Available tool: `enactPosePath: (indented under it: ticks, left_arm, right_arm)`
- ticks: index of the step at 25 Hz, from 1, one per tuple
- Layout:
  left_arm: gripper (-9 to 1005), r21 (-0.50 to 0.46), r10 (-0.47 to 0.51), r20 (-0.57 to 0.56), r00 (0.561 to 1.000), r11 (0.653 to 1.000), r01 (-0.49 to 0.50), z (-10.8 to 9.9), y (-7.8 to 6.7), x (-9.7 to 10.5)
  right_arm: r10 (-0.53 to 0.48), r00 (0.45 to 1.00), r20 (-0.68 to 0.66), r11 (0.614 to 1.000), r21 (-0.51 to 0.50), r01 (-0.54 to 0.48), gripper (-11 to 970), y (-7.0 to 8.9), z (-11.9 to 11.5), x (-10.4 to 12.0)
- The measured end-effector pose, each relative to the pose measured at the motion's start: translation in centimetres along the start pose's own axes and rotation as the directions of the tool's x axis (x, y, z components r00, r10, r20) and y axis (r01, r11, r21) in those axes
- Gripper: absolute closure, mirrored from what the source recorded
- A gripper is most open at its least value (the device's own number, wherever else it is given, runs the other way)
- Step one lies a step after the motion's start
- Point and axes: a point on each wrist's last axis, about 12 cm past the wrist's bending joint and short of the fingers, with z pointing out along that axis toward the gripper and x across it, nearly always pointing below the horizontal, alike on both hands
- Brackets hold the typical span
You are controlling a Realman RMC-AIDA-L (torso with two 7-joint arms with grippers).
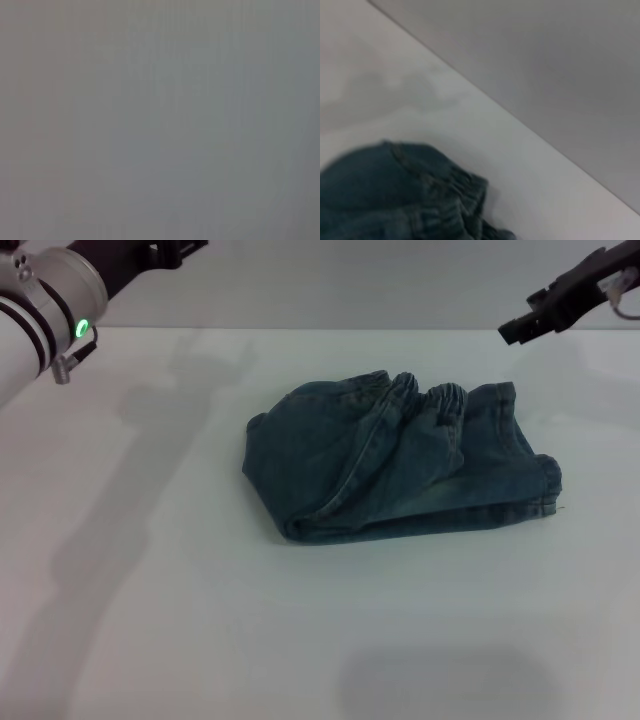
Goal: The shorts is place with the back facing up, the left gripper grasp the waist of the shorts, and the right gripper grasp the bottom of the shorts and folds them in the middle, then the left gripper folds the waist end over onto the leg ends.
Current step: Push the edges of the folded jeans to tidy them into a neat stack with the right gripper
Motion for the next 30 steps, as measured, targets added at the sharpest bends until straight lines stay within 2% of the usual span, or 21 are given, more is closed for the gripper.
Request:
enactPosePath:
  ticks: [5, 12, 15, 17, 20, 24, 30]
  left_arm:
    - [153, -0.054, 0.028, 0.025, 0.999, 0.998, -0.026, 0.1, -0.3, 0.1]
    - [153, -0.212, 0.158, 0.115, 0.981, 0.968, -0.132, 0.4, -1.9, 0.4]
    - [153, -0.244, 0.169, 0.183, 0.968, 0.962, -0.122, 0.3, -2.3, 0.9]
    - [153, -0.258, 0.144, 0.264, 0.954, 0.963, -0.074, -0.1, -2.0, 1.5]
    - [153, -0.206, 0.075, 0.423, 0.903, 0.978, 0.015, -1.2, -1.5, 2.6]
    - [153, -0.166, 0.015, 0.466, 0.885, 0.984, 0.070, -1.5, -1.2, 2.9]
    - [153, -0.178, 0.041, 0.452, 0.891, 0.983, 0.044, -1.5, -1.2, 3.1]
  right_arm:
    - [-0.028, 1.000, 0.011, 0.999, 0.019, 0.028, 385, 1.6, 2.0, 0.4]
    - [-0.035, 0.998, 0.055, 0.999, 0.033, 0.033, 386, 2.9, 3.4, 1.2]
    - [-0.013, 0.996, 0.087, 0.999, 0.039, 0.009, 386, 2.9, 3.7, 1.5]
    - [0.013, 0.992, 0.128, 0.999, 0.043, -0.019, 386, 2.8, 3.8, 1.7]
    - [0.055, 0.980, 0.193, 0.998, 0.015, -0.060, 386, 2.9, 4.3, 2.1]
    - [0.068, 0.979, 0.192, 0.997, -0.033, -0.063, 386, 3.5, 5.0, 2.2]
    - [0.071, 0.983, 0.167, 0.995, -0.074, -0.059, 387, 4.4, 6.4, 2.8]
